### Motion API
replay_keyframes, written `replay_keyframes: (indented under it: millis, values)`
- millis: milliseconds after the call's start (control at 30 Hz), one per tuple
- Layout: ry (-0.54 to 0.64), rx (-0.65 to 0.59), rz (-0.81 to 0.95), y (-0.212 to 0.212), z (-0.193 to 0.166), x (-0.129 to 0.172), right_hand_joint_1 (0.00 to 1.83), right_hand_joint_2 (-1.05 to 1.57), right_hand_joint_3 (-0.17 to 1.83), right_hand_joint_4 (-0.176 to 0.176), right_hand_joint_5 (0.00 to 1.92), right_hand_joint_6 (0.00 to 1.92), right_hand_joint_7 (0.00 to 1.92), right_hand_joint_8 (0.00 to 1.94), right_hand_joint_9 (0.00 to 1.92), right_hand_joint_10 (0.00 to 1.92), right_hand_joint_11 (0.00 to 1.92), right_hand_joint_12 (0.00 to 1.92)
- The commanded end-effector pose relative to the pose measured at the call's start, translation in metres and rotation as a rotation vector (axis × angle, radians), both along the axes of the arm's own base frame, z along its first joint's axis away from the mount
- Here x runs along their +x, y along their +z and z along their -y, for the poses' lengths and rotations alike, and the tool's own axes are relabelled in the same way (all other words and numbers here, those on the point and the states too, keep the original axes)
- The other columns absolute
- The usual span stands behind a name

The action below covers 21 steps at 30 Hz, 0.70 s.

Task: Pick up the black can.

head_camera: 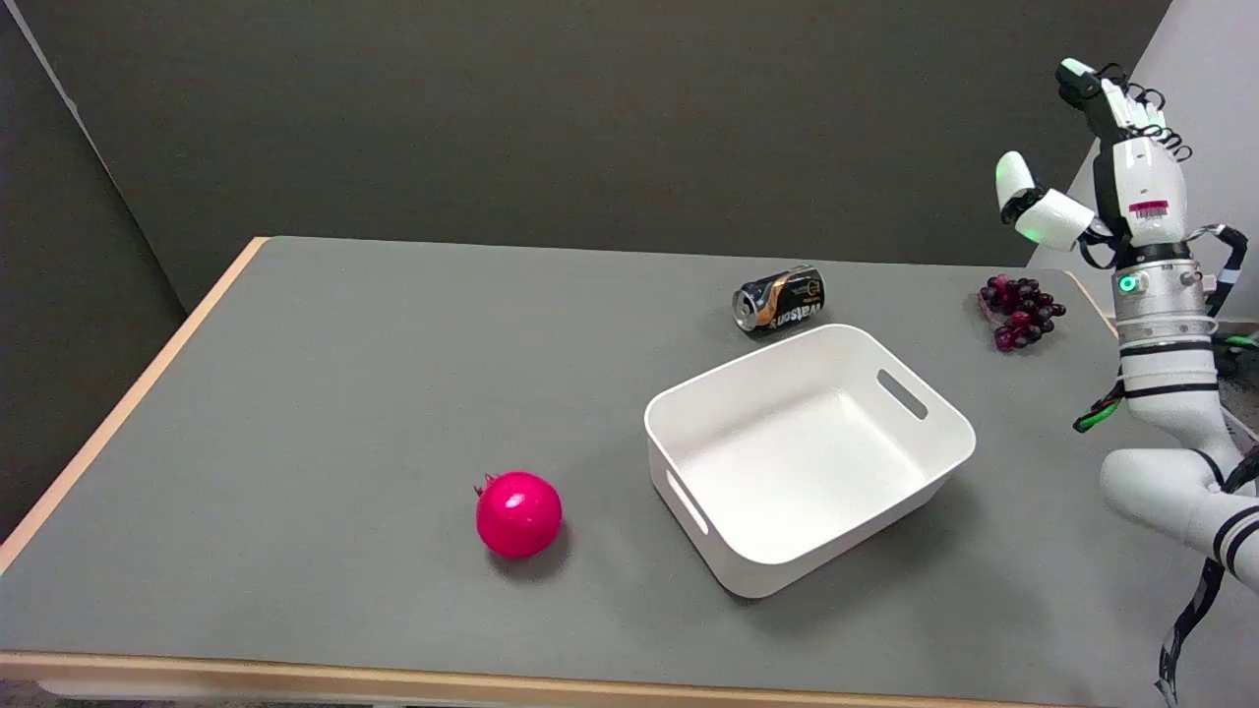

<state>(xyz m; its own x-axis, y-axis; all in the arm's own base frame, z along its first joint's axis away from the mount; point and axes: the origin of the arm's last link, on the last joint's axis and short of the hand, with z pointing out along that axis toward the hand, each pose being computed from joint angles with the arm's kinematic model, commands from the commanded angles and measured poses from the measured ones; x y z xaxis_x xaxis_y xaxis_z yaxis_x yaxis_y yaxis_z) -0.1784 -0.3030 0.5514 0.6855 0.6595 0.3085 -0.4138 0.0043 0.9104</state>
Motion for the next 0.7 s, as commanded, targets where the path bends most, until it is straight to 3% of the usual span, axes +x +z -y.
replay_keyframes:
  millis: [33, 500, 633, 700]
  values:
    - [-0.05, 0.008, -0.062, 0.004, 0.014, 0.013, 0.49, 0.68, 0.99, 0.015, 0.18, 0.44, 0.29, 0.4, 0.15, 0.69, 0.0, 0.96]
    - [-0.265, 0.136, -0.374, -0.041, 0.057, 0.036, 0.51, 0.66, 1.0, 0.026, 0.17, 0.44, 0.29, 0.4, 0.16, 0.68, 0.0, 1.0]
    - [-0.327, 0.185, -0.353, -0.065, 0.074, 0.034, 0.42, 0.64, 0.99, 0.014, 0.14, 0.41, 0.25, 0.37, 0.15, 0.66, 0.0, 1.0]
    - [-0.342, 0.21, -0.344, -0.078, 0.08, 0.035, 0.35, 0.65, 0.91, -0.013, 0.13, 0.35, 0.23, 0.31, 0.13, 0.64, 0.0, 0.99]
